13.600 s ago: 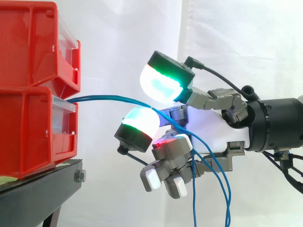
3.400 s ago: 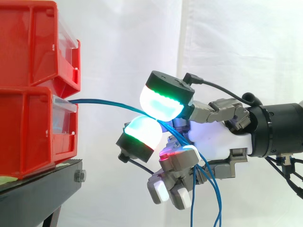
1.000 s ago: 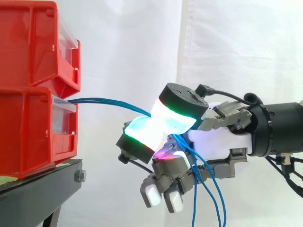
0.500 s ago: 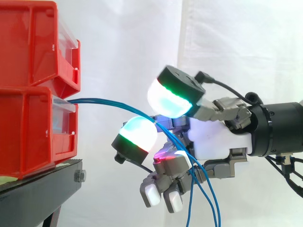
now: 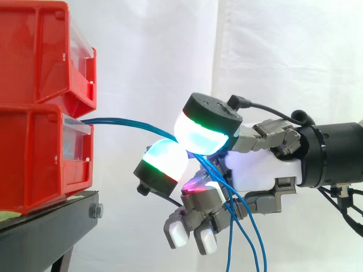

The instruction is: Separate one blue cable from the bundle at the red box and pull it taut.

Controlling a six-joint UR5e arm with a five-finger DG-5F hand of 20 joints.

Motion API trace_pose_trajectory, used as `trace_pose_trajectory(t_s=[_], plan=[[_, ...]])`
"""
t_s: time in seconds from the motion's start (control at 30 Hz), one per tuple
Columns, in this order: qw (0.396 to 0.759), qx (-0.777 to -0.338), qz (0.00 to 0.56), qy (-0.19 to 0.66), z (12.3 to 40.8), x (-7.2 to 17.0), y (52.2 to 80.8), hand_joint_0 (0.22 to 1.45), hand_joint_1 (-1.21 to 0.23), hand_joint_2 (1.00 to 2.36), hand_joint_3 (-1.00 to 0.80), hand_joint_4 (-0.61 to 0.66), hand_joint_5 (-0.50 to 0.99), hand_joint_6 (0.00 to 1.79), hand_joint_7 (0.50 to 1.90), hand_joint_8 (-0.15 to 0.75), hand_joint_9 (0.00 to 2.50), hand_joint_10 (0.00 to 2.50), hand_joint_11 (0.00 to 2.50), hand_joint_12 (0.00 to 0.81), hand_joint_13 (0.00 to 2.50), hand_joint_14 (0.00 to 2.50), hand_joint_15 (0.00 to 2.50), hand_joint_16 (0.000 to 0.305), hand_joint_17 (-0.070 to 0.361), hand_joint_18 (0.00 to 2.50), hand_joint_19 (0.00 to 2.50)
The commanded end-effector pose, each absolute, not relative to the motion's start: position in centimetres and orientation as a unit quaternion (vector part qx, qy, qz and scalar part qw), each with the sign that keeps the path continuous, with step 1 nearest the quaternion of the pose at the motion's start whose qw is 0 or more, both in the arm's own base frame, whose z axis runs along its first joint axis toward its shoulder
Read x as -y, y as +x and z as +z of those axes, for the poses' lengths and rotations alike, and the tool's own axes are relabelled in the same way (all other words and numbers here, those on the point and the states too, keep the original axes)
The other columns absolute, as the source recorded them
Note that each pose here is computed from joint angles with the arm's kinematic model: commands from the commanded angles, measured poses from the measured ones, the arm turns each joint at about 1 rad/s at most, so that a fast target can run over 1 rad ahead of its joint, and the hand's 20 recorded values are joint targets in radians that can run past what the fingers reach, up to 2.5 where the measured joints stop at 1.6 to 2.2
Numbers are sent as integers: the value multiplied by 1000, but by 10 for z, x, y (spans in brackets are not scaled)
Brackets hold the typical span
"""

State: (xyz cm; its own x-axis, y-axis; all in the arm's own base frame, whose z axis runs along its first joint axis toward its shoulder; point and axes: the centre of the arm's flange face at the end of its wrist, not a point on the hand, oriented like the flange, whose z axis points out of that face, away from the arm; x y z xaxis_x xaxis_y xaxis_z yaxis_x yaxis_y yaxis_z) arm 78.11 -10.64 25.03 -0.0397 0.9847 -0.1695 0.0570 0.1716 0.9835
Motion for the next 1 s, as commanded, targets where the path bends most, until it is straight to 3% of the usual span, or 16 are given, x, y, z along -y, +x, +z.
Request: trace_pose_trajectory(t_s=[0.0, 0.17, 0.3, 0.53, 0.97], plan=[[517, -565, 449, 461, 250, 106, 781, 620, -800, 1011, -343, -37, -148, 782, 1216, 289, 1107, 31, 1141, 374, 738, 25, 646, 48, 108, 740, 835], [516, -565, 448, 462, 249, 106, 781, 642, -829, 1016, -233, -47, -162, 823, 1251, 284, 1106, 31, 1149, 376, 741, 25, 643, 48, 109, 748, 825], [516, -565, 449, 461, 250, 106, 781, 703, -865, 1000, -500, 6, -173, 851, 1159, 279, 1089, 31, 1157, 374, 746, 24, 643, 48, 108, 756, 805], [516, -565, 449, 461, 250, 106, 781, 559, -716, 1000, -500, 36, -158, 847, 1130, 293, 1149, 32, 1152, 378, 789, 25, 648, 49, 109, 795, 811], [516, -566, 447, 462, 250, 106, 781, 462, -651, 1000, -500, 77, -142, 791, 1074, 319, 1180, 27, 1141, 414, 831, 22, 634, 55, 124, 864, 788]])
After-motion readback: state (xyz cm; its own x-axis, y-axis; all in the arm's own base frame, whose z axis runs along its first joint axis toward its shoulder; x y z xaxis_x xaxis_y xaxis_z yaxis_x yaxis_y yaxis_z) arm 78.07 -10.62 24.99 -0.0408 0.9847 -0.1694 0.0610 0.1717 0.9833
